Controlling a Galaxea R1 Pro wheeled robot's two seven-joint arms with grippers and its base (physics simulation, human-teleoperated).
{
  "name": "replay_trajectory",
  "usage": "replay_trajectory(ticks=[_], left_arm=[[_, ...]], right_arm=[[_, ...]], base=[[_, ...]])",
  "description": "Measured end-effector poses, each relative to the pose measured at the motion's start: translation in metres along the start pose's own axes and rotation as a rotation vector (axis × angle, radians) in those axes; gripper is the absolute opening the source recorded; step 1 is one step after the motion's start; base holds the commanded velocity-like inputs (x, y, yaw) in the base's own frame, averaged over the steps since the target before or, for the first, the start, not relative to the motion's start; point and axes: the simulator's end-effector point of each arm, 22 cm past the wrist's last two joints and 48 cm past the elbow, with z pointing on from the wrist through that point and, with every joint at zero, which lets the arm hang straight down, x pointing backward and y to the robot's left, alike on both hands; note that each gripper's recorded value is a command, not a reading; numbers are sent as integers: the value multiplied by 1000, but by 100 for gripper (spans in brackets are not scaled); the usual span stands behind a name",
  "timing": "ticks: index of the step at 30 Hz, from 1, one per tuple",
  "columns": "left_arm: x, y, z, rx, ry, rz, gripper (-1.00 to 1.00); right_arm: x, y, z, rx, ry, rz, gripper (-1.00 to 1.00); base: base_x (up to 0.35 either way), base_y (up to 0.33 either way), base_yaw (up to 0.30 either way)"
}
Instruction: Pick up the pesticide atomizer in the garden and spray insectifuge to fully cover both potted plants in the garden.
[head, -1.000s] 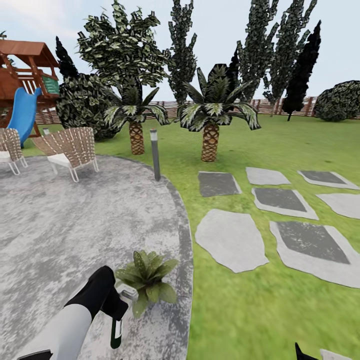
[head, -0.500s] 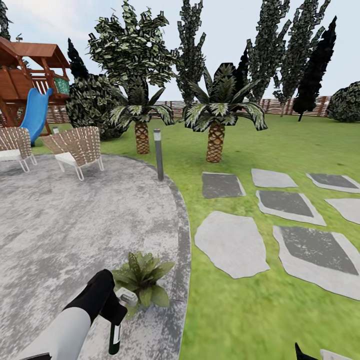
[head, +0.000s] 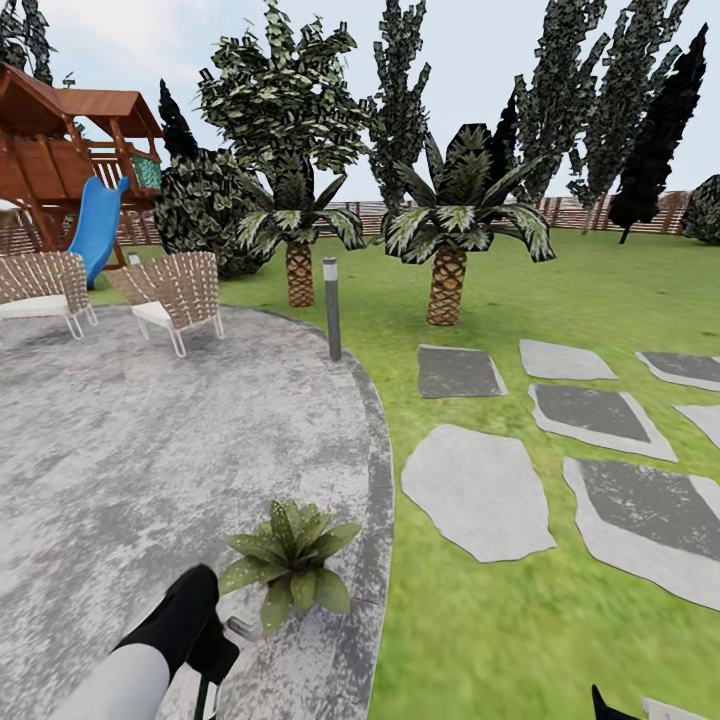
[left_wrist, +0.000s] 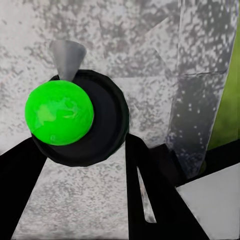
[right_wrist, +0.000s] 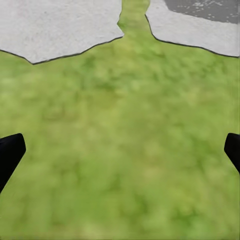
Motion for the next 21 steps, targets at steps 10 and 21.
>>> replay_trajectory(ticks=[10,21], left_arm=[[2,-2,4,-5,-3,1,-100],[34,-18,36,24,-10,69,-100]], right_arm=[[-1,-1,0,1,-1,-1,100],[0,0,0,0,0,0,100]], base=[[162,0,0],[25,0,0]])
